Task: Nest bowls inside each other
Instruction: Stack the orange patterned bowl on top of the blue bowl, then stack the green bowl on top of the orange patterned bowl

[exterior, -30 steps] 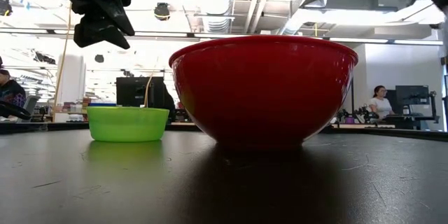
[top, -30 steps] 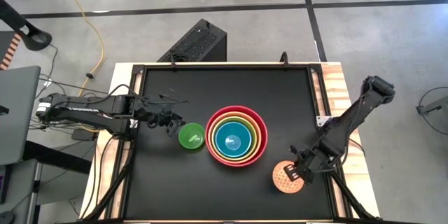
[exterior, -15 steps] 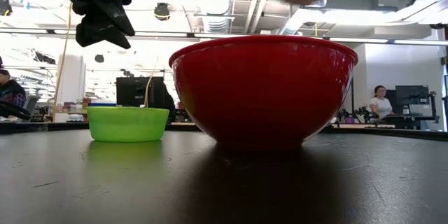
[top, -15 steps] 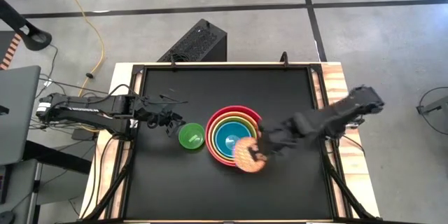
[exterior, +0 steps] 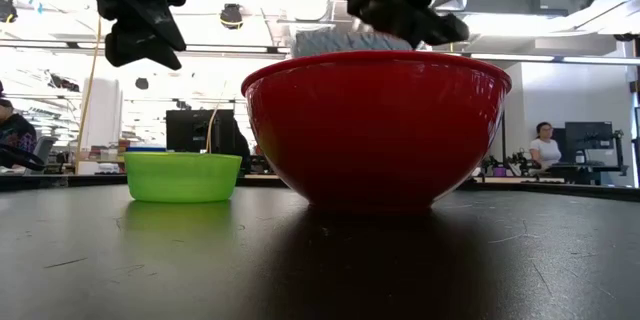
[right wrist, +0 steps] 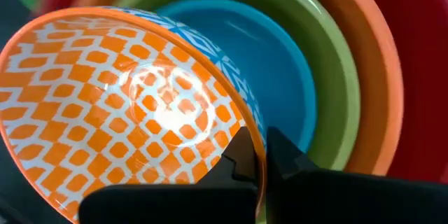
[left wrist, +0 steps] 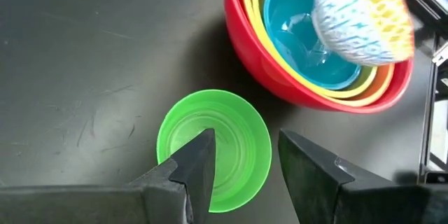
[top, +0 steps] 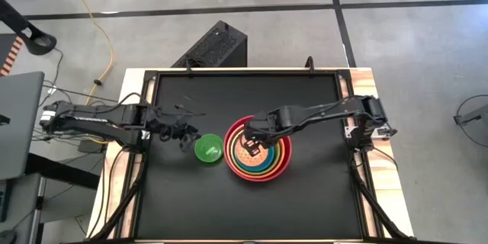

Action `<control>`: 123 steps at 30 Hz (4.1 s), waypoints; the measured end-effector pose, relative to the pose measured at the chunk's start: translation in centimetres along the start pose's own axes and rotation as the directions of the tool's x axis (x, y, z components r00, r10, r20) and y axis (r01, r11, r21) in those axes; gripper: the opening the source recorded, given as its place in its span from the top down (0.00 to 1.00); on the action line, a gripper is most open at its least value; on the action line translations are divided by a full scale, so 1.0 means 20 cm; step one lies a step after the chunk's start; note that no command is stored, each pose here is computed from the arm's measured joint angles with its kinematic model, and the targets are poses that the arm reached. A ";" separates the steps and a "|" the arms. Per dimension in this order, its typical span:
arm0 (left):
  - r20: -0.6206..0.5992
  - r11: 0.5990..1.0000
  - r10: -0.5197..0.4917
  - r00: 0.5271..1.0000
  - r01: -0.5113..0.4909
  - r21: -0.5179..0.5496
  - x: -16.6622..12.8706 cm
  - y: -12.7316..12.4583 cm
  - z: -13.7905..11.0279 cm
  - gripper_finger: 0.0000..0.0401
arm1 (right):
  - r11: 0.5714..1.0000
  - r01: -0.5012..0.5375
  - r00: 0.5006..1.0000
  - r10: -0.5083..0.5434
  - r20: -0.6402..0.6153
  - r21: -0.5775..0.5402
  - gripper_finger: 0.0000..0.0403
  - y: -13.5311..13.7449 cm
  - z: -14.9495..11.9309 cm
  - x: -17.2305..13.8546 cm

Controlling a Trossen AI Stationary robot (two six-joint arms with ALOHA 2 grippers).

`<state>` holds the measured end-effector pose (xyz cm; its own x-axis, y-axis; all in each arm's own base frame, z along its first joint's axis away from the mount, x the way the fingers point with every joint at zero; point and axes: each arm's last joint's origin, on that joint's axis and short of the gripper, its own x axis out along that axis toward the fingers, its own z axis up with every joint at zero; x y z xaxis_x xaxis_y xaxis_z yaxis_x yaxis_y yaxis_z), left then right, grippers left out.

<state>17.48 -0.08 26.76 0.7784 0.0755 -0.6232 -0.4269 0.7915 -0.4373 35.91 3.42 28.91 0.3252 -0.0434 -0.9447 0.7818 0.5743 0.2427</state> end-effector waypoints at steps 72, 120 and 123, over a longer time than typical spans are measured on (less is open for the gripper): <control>-0.348 0.980 0.189 0.918 -0.200 0.006 0.48 0.23 -0.27 0.69 | 0.991 -0.122 0.989 0.125 0.077 -0.048 0.58 0.16 -0.37 -0.30; 0.060 0.945 0.243 0.968 -0.251 0.211 0.26 -0.37 0.48 1.00 | 0.969 -0.226 0.892 0.164 0.421 0.101 0.58 0.12 0.04 -0.28; 0.079 0.940 0.240 0.968 -0.252 0.230 0.25 -0.39 0.50 1.00 | 0.972 -0.212 0.897 0.152 0.415 0.101 0.59 0.11 0.04 -0.28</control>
<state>29.27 0.21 33.41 0.6869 0.3106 -0.6570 -0.4913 0.8647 -0.1049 36.22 4.35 34.93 0.6317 -0.2909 -0.7185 0.7448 0.4848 0.4586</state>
